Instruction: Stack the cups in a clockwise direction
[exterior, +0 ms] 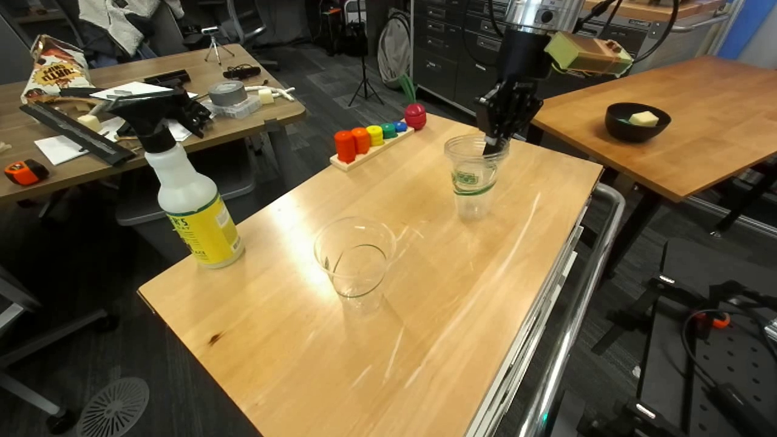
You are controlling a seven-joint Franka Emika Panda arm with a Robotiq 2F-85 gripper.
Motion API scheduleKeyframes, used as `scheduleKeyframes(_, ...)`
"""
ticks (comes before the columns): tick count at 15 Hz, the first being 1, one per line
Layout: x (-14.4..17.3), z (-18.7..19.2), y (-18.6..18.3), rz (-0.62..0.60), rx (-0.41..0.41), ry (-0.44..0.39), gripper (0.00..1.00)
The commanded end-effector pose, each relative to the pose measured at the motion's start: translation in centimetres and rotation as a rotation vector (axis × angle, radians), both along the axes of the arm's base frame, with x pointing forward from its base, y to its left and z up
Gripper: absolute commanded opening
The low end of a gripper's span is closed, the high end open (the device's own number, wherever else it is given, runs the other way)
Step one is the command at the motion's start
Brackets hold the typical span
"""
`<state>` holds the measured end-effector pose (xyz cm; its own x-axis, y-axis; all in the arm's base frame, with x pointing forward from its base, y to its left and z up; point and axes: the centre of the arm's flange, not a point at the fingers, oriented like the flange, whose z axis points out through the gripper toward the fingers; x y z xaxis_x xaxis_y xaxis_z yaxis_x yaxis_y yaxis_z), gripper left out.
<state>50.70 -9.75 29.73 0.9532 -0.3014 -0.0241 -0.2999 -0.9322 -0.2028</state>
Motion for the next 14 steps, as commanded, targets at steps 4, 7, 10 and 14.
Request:
scheduleKeyframes(4,-1.3,1.2,0.1,0.035,0.008,0.016,0.05)
scheduleKeyframes(7,-1.0,2.3,1.2,0.041,0.048,0.022,0.05)
scheduleKeyframes(10,-0.7,4.1,3.5,0.065,0.059,-0.001,0.04)
scheduleKeyframes(14,-0.1,7.6,8.1,0.115,0.059,-0.113,0.06)
